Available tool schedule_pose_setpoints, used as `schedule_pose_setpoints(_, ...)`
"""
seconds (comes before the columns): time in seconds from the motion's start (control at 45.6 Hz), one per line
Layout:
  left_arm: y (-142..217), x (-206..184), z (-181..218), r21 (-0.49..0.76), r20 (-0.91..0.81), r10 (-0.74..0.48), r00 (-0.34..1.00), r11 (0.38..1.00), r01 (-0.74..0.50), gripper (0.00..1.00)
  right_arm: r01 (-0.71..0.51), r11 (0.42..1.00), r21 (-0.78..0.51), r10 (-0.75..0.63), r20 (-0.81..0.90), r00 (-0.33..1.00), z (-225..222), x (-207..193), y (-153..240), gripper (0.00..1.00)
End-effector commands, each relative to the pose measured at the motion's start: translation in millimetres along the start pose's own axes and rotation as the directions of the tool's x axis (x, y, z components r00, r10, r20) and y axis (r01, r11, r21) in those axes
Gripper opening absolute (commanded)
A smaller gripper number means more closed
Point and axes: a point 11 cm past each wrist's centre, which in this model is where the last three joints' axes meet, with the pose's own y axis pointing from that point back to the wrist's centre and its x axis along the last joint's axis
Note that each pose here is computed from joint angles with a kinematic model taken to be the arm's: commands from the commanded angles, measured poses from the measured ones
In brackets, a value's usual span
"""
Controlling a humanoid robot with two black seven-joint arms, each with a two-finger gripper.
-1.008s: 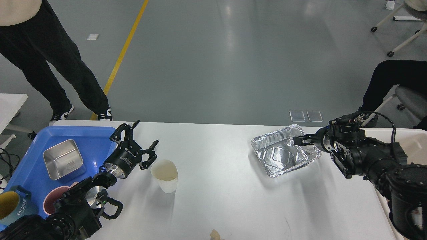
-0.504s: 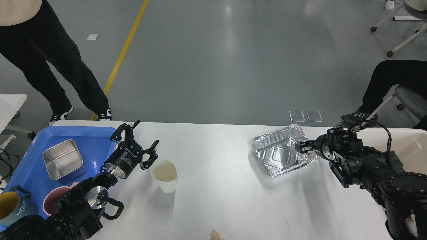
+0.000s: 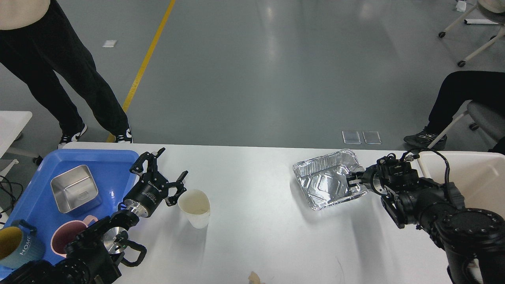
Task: Tidy desktop
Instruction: 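Reach the right gripper to the foil tray and grasp its edge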
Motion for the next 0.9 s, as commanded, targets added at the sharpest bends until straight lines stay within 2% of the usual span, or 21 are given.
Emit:
schedule_pose_setpoints(0.0,1,1,0,-0.002,0.0,0.001,1.0,1.0,-0.001,0.96,0.002,1.0,0.0,-0.002,-0.003,1.0,0,0,0,0.46)
schedule_pose_setpoints(0.635,5,5,1,-0.015,-0.003,0.007,1.0,1.0,-0.007,0.96,0.04,0.999,0.007,-0.04,-0.047,0.998,-8,-12,-2,0.43)
schedule_pose_setpoints(0.876,5,5,1,-0.015,-0.003,0.007,1.0,1.0,-0.007,0.96,0.041,0.999,0.017,-0.04,-0.04,0.998,-13,-12,-3,0.13)
